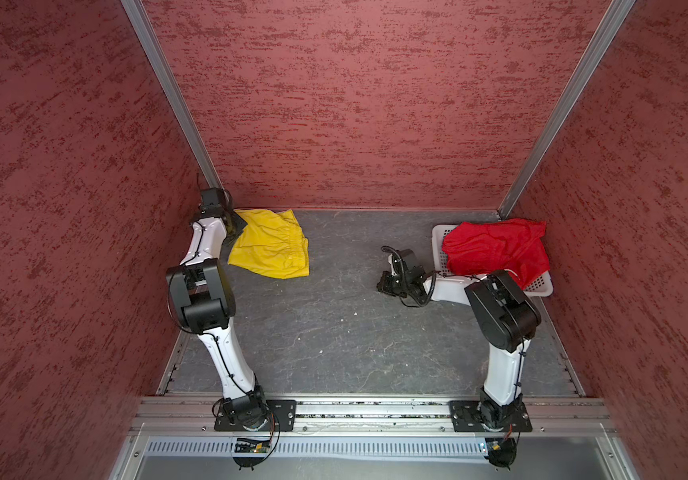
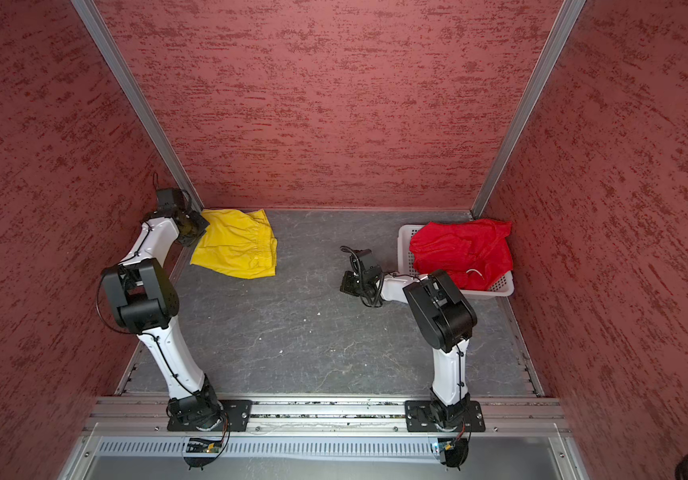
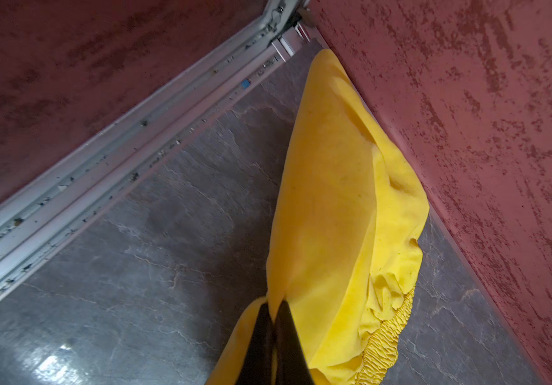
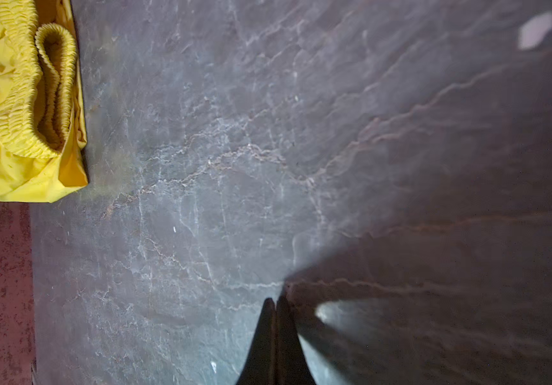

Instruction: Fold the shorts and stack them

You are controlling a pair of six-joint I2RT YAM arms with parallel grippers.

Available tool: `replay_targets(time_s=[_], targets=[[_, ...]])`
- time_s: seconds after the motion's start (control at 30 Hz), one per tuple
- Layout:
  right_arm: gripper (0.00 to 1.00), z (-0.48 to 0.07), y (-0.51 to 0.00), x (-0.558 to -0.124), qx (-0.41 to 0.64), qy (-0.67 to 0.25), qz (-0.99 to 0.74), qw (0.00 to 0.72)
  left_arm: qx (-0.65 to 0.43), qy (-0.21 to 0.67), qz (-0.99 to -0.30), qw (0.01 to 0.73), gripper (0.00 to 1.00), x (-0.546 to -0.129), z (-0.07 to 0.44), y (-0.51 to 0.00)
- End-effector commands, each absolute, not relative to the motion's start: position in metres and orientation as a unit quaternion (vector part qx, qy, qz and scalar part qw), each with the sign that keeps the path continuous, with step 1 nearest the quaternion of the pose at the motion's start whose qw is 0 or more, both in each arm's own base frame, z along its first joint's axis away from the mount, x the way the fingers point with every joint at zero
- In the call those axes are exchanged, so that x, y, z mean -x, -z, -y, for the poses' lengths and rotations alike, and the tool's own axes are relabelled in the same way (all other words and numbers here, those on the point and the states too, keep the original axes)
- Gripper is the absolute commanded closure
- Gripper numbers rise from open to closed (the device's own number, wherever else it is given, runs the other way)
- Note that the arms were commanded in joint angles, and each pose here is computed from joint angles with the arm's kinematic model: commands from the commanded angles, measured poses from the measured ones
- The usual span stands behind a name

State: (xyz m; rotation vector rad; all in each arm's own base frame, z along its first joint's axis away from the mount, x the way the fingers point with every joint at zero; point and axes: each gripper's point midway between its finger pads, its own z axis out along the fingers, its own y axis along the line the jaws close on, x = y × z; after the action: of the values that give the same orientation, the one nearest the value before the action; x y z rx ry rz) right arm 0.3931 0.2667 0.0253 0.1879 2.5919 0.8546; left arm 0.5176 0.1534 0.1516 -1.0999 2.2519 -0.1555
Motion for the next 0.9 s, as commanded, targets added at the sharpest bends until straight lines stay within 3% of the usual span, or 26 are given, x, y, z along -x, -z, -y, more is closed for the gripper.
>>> replay_targets(time_s=[0.0, 0.03, 0.07, 0.33, 0.53, 0.67, 0.87], targets=[[0.97, -0.266, -0.024, -0.397, -0.069, -0.307, -0.927, 0.202, 0.435, 0.027, -0.845, 0.309, 0.42, -0.506, -0.175, -0.162], [0.97, -0.265, -0.025, -0.397, -0.069, -0.308, -0.927, 0.203, 0.441, 0.027, -0.842, 0.31, 0.29, -0.504, -0.177, -0.166], [0.97, -0.264, -0.026, -0.396, -0.069, -0.307, -0.927, 0.203, 0.444, 0.025, -0.839, 0.312, 0.27, -0.501, -0.178, -0.17], [0.96, -0.247, -0.072, -0.392, -0.054, -0.283, -0.924, 0.251, 0.444, 0.053, -0.813, 0.372, 0.32, -0.475, -0.162, -0.231], [0.86, -0.201, -0.141, -0.395, -0.063, -0.222, -0.914, 0.333, 0.359, 0.066, -0.839, 0.404, 0.34, -0.46, -0.08, -0.268], [0.6, -0.145, -0.177, -0.397, -0.1, -0.15, -0.908, 0.377, 0.271, 0.084, -0.863, 0.417, 0.33, -0.452, -0.005, -0.275], [0.02, -0.03, -0.215, -0.388, -0.204, -0.028, -0.88, 0.429, 0.12, 0.12, -0.897, 0.408, 0.31, -0.432, 0.103, -0.267]])
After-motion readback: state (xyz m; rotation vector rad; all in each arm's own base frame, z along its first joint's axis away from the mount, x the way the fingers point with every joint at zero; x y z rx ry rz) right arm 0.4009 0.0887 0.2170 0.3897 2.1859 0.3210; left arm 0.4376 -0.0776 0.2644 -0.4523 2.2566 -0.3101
